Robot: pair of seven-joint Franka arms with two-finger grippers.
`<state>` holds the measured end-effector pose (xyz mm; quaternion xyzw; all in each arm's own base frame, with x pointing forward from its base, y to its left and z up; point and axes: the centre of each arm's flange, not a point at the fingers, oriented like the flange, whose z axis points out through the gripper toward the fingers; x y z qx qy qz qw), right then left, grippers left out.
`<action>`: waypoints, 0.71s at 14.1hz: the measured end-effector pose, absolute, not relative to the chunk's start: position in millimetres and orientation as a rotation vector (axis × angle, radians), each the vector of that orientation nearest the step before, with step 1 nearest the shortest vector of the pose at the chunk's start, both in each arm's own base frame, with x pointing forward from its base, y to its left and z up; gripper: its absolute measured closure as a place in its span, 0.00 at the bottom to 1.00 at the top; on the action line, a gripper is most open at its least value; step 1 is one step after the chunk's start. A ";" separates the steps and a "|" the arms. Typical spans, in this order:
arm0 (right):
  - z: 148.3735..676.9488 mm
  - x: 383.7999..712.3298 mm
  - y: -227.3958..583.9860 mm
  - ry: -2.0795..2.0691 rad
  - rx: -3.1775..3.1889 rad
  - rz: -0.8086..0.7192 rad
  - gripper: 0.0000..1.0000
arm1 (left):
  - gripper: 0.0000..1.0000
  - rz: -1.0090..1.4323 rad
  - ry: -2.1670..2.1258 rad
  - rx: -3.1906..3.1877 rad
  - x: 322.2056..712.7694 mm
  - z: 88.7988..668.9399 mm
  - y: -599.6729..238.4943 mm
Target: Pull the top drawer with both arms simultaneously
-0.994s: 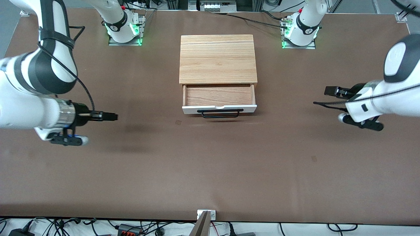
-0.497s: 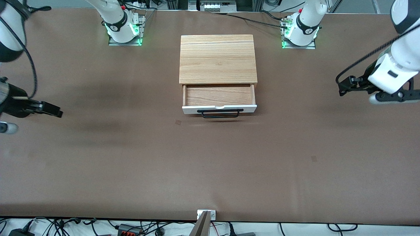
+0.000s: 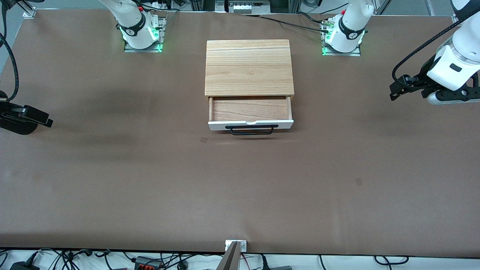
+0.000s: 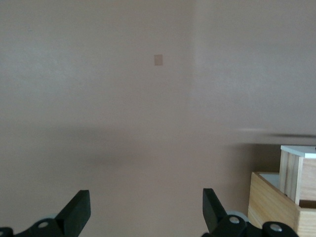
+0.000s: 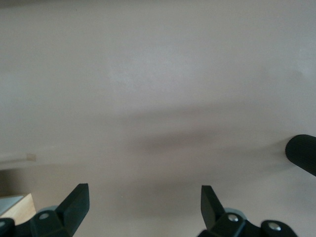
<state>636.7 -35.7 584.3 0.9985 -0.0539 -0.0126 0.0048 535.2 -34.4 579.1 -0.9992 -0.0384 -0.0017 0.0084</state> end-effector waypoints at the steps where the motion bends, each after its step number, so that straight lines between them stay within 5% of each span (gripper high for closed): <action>1: 580.1 635.1 -37.7 -0.161 3.128 -0.052 0.00 | 0.00 -0.011 -0.107 -3.128 535.2 581.5 -37.3; 10: 569.5 561.6 -35.4 -0.138 3.144 0.030 0.00 | 0.00 0.036 -0.076 -3.151 530.9 588.4 -46.6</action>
